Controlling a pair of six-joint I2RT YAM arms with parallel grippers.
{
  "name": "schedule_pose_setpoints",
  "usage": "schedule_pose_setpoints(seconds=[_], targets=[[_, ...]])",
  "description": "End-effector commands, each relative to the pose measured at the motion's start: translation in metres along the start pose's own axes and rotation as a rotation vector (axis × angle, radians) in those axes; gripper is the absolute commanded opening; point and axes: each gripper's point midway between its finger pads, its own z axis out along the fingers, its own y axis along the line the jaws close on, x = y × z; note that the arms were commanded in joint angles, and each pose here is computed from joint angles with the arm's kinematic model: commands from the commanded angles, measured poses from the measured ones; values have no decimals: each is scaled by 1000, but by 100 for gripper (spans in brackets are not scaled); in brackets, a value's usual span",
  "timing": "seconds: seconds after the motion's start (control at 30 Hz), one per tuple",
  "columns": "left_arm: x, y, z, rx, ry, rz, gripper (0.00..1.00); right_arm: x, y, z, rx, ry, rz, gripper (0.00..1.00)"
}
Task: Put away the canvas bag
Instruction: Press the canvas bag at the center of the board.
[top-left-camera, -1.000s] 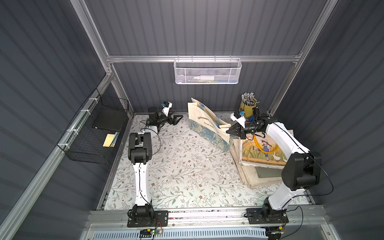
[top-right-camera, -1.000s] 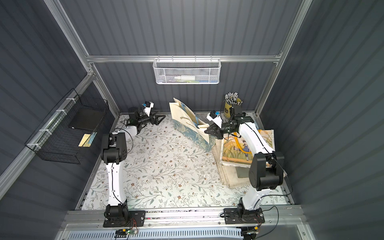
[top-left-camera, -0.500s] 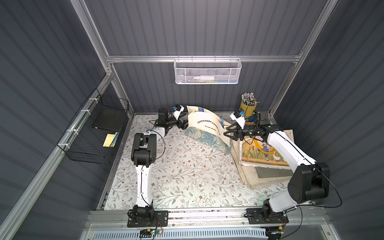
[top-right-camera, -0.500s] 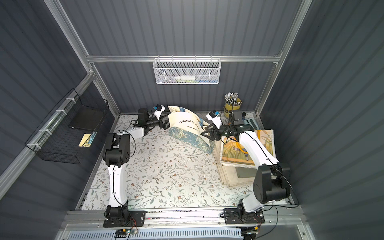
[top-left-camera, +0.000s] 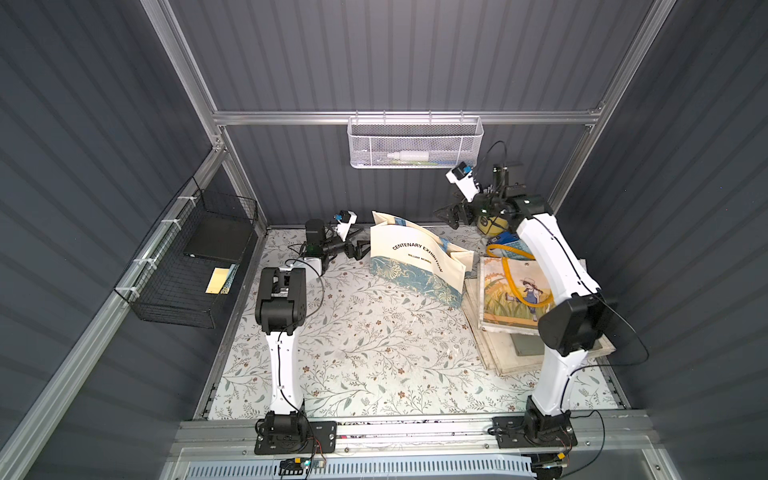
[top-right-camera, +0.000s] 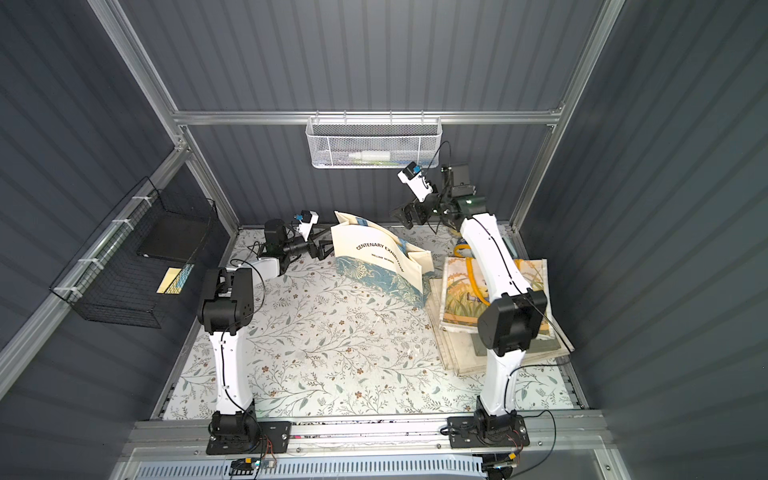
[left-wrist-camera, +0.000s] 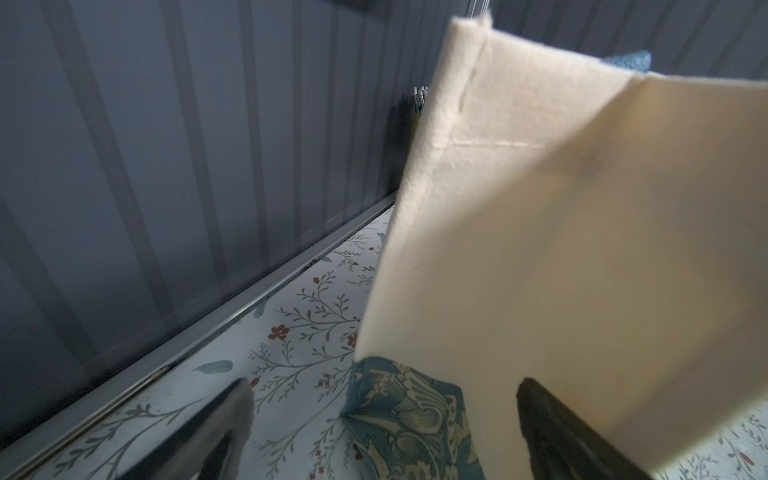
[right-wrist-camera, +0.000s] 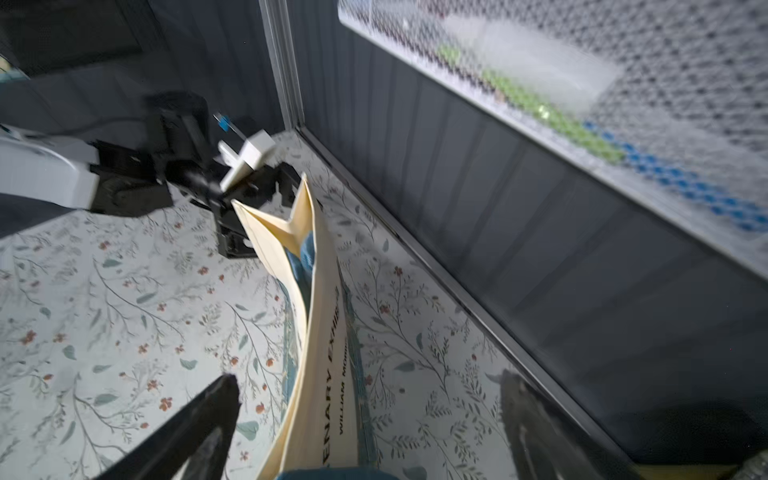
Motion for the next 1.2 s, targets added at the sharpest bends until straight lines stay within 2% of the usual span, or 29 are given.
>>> schedule_pose_setpoints(seconds=[0.0, 0.13, 0.37, 0.4, 0.47, 0.5, 0.63, 0.7, 0.83, 1.0, 1.1, 1.17], targets=[[-39, -20, -15, 37, -39, 57, 100, 32, 24, 31, -25, 156, -12, 99], [-36, -26, -18, 47, -5, 87, 100, 51, 33, 58, -49, 213, 27, 99], [-33, -32, -23, 41, 4, 98, 100, 66, 47, 67, -93, 255, 30, 96], [-36, -36, -24, 52, -5, 104, 99, 70, 48, 68, -91, 267, 27, 93], [-42, -44, -27, 83, -28, 123, 99, 79, 51, 73, -102, 288, 7, 81], [-43, -49, -28, 105, -36, 132, 99, 80, 53, 75, -116, 287, -7, 66], [-45, -68, -37, 164, -44, 137, 100, 75, 55, 78, -145, 264, -33, 24], [-46, -71, -49, 146, -58, 131, 99, 73, 55, 76, -146, 261, -39, 11], [-42, -80, -73, 100, -117, 89, 100, 71, 61, 69, -181, 246, -33, 0], [-37, -94, -76, 127, -98, 110, 100, 67, 63, 61, -208, 222, 0, 0], [-34, -92, -74, 71, -91, 154, 100, 65, 70, 59, -249, 205, -7, 0], [-19, -101, -60, 104, -23, 198, 99, 61, 73, 57, -261, 195, 0, 0]])
